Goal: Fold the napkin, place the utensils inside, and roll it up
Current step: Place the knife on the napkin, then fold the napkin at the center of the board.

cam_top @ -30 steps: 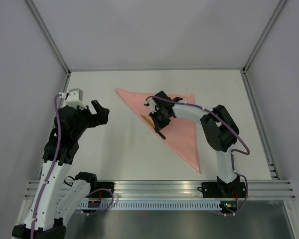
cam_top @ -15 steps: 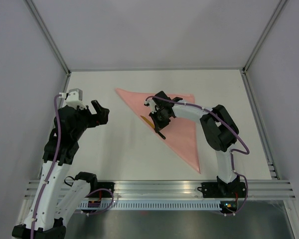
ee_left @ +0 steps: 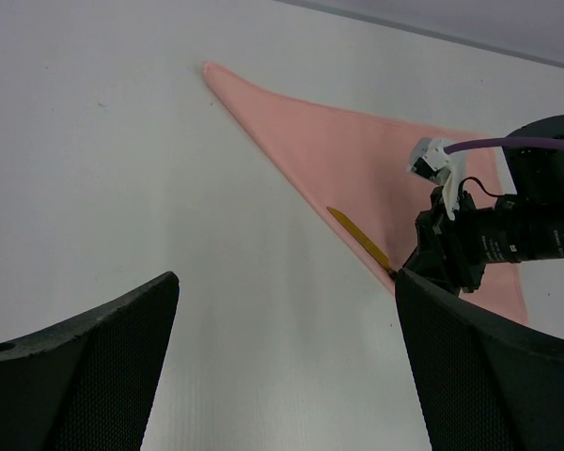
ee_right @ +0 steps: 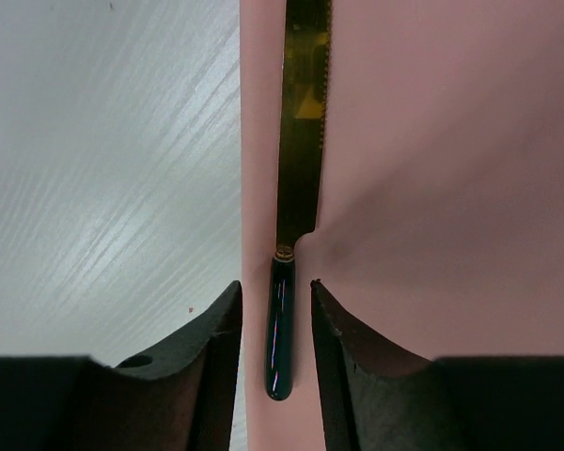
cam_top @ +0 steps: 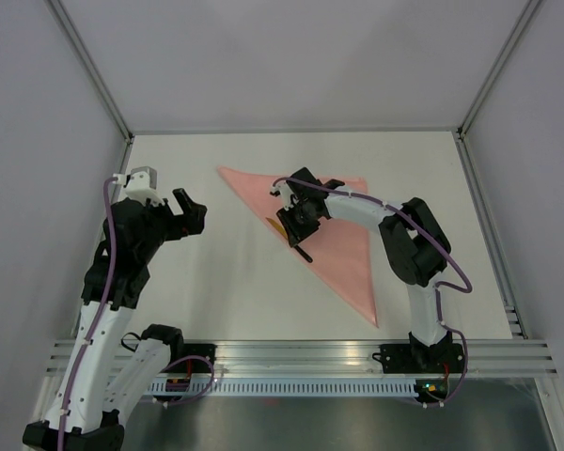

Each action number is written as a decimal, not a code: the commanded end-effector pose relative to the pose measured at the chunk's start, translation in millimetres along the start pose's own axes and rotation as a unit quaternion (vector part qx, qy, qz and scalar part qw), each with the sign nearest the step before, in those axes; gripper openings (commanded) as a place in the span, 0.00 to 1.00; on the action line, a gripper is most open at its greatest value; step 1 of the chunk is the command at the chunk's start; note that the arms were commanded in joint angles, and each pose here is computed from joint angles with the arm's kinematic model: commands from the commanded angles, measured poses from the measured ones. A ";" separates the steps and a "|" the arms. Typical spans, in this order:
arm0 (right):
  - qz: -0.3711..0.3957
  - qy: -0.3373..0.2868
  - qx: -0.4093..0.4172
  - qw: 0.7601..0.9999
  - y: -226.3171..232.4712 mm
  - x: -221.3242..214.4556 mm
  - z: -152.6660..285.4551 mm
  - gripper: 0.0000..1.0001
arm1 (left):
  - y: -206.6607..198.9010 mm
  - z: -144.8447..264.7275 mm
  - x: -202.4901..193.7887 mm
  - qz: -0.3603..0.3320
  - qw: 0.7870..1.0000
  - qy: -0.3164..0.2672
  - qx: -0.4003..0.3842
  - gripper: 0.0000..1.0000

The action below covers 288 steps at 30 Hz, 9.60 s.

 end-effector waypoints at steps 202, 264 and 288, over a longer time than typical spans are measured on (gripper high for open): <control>-0.281 -0.252 -0.024 0.926 -215.1 -47.5 217.9 0.29 | -67.7 -251.7 -186.2 0.188 0.960 0.086 -0.188 0.07; -0.182 -0.172 0.004 0.968 -144.9 -31.9 173.7 0.32 | 65.4 -335.3 -59.3 0.203 0.968 0.072 0.130 0.49; -0.177 -0.176 0.009 0.968 -143.2 -31.9 174.3 0.33 | 84.8 -388.0 -71.9 0.190 0.956 0.131 0.181 0.43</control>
Point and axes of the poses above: each gripper's point midway between its finger pads, its own z axis back along the fingers, its own y axis along the line the jaws close on, x = y × z, the point moved 7 cm from there along z, back along the fingers
